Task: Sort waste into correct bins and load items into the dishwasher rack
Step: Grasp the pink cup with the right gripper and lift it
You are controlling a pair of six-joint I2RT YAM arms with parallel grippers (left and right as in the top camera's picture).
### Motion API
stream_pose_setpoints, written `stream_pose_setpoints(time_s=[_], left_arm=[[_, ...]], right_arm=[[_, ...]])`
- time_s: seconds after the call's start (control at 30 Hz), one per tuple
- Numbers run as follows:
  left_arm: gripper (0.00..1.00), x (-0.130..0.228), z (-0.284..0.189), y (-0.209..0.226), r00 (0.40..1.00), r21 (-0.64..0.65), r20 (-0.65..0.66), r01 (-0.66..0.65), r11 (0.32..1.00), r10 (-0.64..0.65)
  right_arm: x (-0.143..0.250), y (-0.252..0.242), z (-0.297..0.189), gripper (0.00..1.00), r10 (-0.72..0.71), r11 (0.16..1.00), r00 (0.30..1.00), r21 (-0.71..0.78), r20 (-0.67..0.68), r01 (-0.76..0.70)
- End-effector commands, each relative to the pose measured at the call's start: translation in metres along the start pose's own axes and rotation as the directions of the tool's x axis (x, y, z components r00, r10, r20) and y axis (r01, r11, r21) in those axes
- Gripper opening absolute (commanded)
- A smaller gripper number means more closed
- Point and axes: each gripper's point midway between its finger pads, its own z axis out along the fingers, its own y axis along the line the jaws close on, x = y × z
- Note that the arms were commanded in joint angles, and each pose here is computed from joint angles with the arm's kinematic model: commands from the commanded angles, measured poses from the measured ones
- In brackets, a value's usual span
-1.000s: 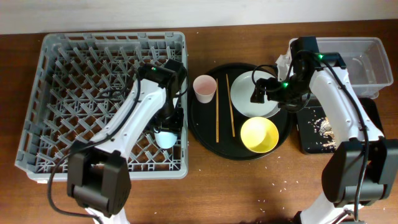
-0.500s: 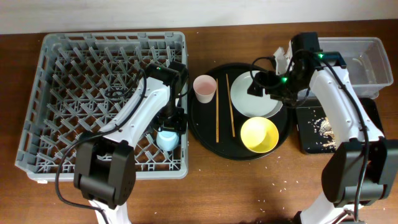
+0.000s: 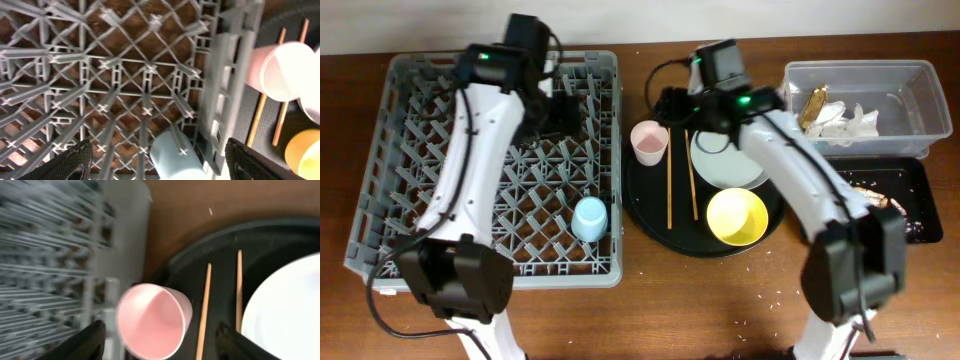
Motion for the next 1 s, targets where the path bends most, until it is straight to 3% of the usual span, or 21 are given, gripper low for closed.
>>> stream_pose_setpoints(time_s=[0.0, 0.1, 0.3, 0.33, 0.5, 0.6, 0.67, 0.77, 0.83, 0.87, 0.97], left_arm=[[0.84, -0.005, -0.003, 0.006, 0.999, 0.022, 0.008, 0.034, 0.999, -0.034], [0.84, -0.007, -0.002, 0.005, 0.999, 0.025, 0.016, 0.034, 0.999, -0.035], [0.84, -0.008, -0.002, 0.005, 0.999, 0.026, 0.020, 0.034, 0.999, -0.034], [0.84, -0.009, -0.002, 0.004, 0.999, 0.027, 0.022, 0.033, 0.999, -0.034], [0.84, -0.007, -0.003, -0.003, 0.999, 0.071, 0.009, 0.033, 0.997, -0.034], [0.86, -0.005, -0.006, -0.021, 0.999, 0.195, -0.015, 0.039, 0.980, -0.037], [0.94, -0.006, -0.012, -0.038, 1.000, 0.325, -0.017, -0.003, 0.946, 0.009], [0.99, -0.006, -0.033, -0.073, 0.991, 0.586, 0.035, -0.125, 0.801, 0.130], [0.99, -0.004, -0.050, -0.095, 0.978, 0.733, 0.093, -0.195, 0.652, 0.187], [0.99, -0.002, -0.063, -0.106, 0.968, 0.814, 0.138, -0.232, 0.532, 0.210], [0.99, 0.002, -0.077, -0.116, 0.967, 0.915, 0.159, -0.220, 0.339, 0.199]], right_arm=[[0.015, -0.023, 0.036, 0.66, 0.044, 0.993, 0.998, 0.115, -0.035, -0.040], [0.029, -0.035, 0.057, 0.57, 0.059, 0.989, 0.995, 0.142, -0.081, -0.047], [0.039, -0.042, 0.069, 0.27, 0.066, 0.986, 0.991, 0.159, -0.112, -0.048], [0.037, -0.043, 0.067, 0.04, 0.070, 0.986, 0.991, 0.156, -0.110, -0.052], [0.027, -0.043, 0.039, 0.04, 0.115, 0.990, 0.986, 0.092, -0.124, -0.104], [0.014, -0.038, 0.001, 0.04, 0.141, 0.989, 0.980, -0.018, -0.141, -0.145], [0.006, -0.028, -0.027, 0.04, 0.117, 0.979, 0.981, -0.146, -0.156, -0.140], [-0.004, -0.006, -0.071, 0.04, 0.051, 0.907, 0.984, -0.405, -0.168, -0.116], [-0.008, 0.011, -0.094, 0.04, 0.008, 0.812, 0.985, -0.574, -0.172, -0.107], [-0.009, 0.021, -0.106, 0.04, -0.025, 0.747, 0.986, -0.658, -0.165, -0.091], [-0.013, 0.040, -0.124, 0.04, -0.080, 0.640, 0.988, -0.767, -0.130, -0.050]])
